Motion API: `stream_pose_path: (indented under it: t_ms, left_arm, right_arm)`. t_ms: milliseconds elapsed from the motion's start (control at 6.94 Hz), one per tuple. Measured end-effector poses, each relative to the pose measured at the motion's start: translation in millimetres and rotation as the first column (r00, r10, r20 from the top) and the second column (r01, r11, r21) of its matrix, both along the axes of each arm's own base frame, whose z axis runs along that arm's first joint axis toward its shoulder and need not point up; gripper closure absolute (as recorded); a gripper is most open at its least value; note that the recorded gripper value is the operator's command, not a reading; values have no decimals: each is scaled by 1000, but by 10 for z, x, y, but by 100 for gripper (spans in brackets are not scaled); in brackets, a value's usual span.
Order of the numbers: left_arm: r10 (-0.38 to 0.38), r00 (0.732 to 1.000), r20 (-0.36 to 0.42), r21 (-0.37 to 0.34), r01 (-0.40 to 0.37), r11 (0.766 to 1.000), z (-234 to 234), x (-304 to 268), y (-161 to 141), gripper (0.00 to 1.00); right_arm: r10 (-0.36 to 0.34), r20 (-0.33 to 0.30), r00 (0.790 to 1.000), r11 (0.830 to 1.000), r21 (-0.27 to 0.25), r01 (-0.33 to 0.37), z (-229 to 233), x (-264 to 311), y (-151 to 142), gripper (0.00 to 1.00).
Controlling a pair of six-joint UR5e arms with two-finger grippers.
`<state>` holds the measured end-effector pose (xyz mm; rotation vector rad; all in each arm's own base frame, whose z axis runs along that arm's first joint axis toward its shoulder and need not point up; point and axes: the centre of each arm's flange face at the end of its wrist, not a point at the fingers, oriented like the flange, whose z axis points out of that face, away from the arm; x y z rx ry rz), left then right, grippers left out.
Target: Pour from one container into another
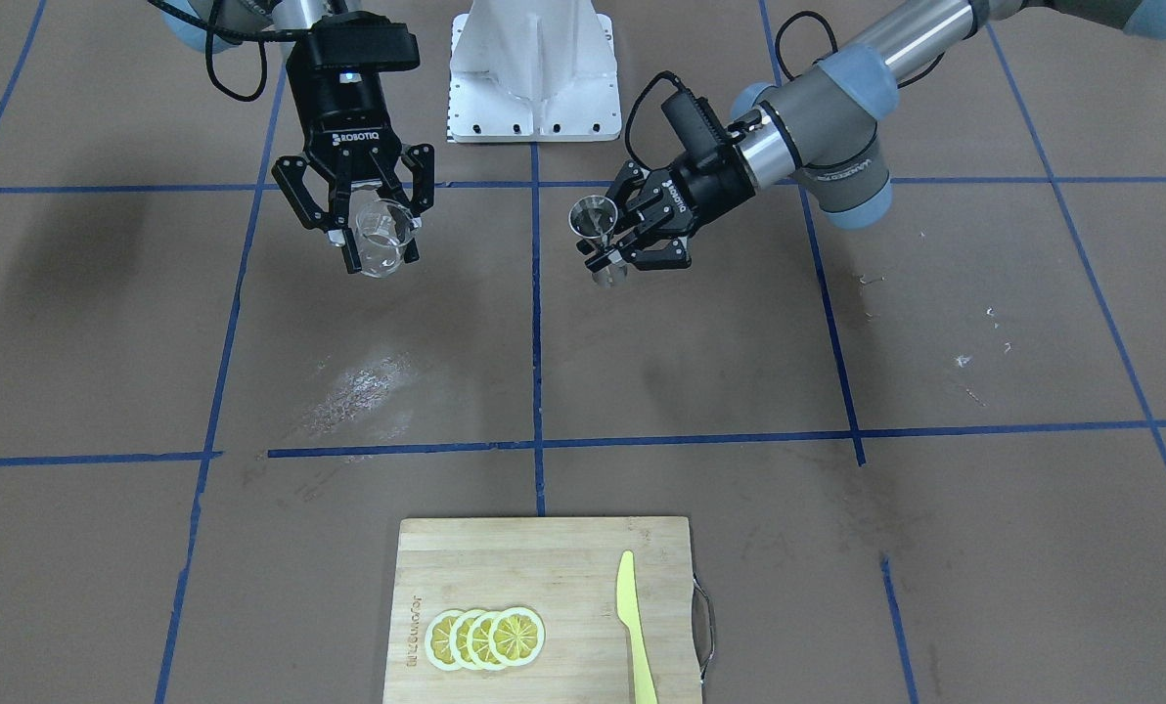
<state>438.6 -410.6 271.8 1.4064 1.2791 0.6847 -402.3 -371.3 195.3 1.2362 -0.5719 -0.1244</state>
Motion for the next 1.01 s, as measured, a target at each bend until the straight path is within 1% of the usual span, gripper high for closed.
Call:
stream_pose_path:
  t_ms: [288,433,721,865,1009]
  left_arm:
    - [-14,1000,8,-50,14,999,379,-422,117,100]
    - [-31,999,14,-64,32,997,686,-686,176,100]
    - [-65,998,5,-116,65,991,1385,-1243,395,100]
    - [-105,994,-4,-147,103,984,1647,-1478,492,100]
    - [-164,986,-14,-198,158,967,1826,-1652,537,100]
  right_arm:
    - [1,1,1000,1000,-1,-1,10,5,-2,100]
    - [1,1,1000,1000,-1,-1,11,5,-1,100]
    - [0,1,1000,1000,-1,0,11,2,4,100]
    - [0,1,1000,1000,-1,0,12,2,4,100]
    - [0,1,1000,1000,0,0,15,1,7,100]
